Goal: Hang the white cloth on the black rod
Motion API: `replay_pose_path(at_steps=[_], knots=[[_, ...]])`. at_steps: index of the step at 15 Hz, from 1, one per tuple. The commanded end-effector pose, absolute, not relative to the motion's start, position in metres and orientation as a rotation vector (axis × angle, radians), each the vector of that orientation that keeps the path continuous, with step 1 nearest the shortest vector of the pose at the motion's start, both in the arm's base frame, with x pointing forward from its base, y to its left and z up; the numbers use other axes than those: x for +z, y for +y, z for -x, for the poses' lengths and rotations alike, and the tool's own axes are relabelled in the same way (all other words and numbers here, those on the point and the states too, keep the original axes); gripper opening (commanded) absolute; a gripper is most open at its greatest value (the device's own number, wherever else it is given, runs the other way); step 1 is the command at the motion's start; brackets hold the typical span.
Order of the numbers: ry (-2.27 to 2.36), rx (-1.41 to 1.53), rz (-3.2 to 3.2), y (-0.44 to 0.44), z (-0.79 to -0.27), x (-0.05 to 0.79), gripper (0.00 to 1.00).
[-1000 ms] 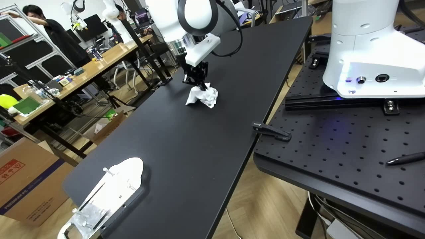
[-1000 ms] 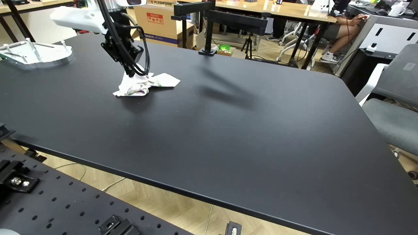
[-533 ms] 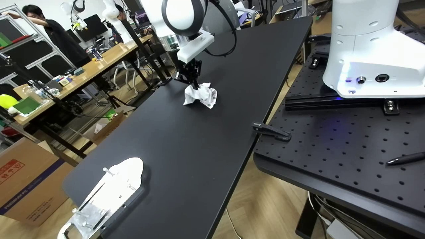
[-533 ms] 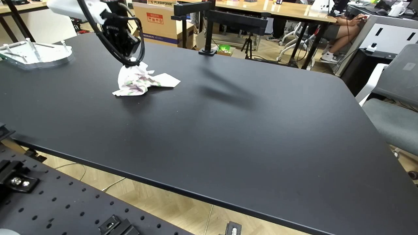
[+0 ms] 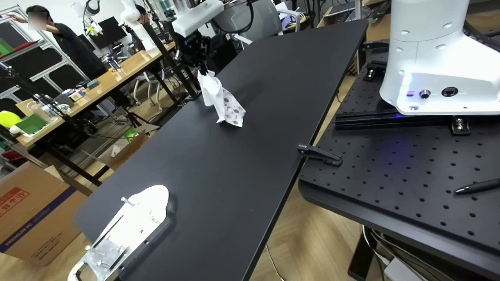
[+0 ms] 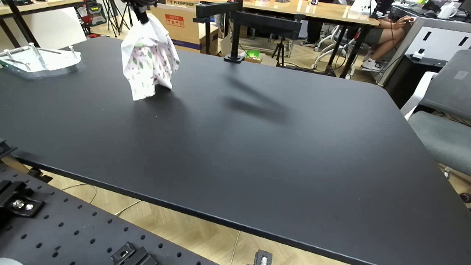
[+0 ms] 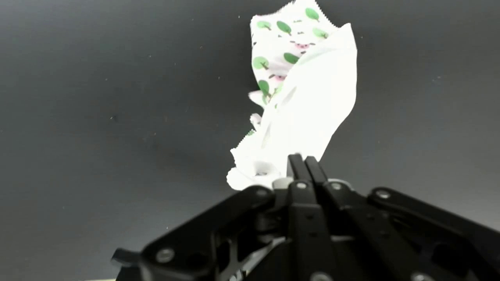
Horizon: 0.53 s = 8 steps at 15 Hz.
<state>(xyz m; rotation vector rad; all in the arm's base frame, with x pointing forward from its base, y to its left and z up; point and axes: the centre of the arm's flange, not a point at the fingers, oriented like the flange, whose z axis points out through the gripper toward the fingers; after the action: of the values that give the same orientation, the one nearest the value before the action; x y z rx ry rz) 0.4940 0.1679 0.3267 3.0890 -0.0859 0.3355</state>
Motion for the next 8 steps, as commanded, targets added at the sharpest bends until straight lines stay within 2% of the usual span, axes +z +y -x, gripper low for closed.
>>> replay_pose_path(at_steps=[1,8], knots=[[-0.121,0.385,-3.037,0.161,-0.509,0.391,0.01],[-0.175,0.510,-2.946,0.145,-0.545,0.486,0.01]])
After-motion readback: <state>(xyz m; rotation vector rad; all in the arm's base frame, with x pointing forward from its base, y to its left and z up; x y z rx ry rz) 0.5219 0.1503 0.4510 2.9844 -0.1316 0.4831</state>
